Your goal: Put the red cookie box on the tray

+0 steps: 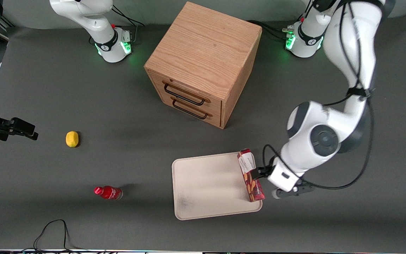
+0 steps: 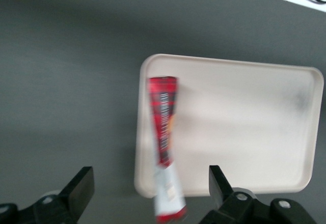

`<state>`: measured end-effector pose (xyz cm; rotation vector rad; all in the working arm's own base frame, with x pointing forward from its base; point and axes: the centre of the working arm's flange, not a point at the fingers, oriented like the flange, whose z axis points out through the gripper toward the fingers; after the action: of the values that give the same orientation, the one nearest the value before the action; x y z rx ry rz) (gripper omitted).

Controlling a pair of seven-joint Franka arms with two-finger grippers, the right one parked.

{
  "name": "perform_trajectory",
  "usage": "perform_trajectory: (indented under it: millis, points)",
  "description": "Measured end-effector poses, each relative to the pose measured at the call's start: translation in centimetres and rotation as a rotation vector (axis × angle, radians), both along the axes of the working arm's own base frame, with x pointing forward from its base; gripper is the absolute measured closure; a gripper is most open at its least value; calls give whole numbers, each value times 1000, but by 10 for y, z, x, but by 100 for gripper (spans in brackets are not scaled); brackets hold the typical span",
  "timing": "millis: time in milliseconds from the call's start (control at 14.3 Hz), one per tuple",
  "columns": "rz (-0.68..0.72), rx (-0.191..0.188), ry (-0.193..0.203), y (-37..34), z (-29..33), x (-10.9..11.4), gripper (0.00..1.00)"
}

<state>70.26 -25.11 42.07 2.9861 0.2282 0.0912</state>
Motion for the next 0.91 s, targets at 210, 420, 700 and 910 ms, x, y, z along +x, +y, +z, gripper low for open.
perform_trajectory:
  millis: [210, 420, 700, 910]
  points:
    - [-34, 66, 25, 68, 70, -14, 0]
    - [1, 105, 54, 143, 115, -42, 0]
    - [-85, 159, 81, 243, 153, -103, 0]
    - [-129, 179, 102, 281, 192, -150, 0]
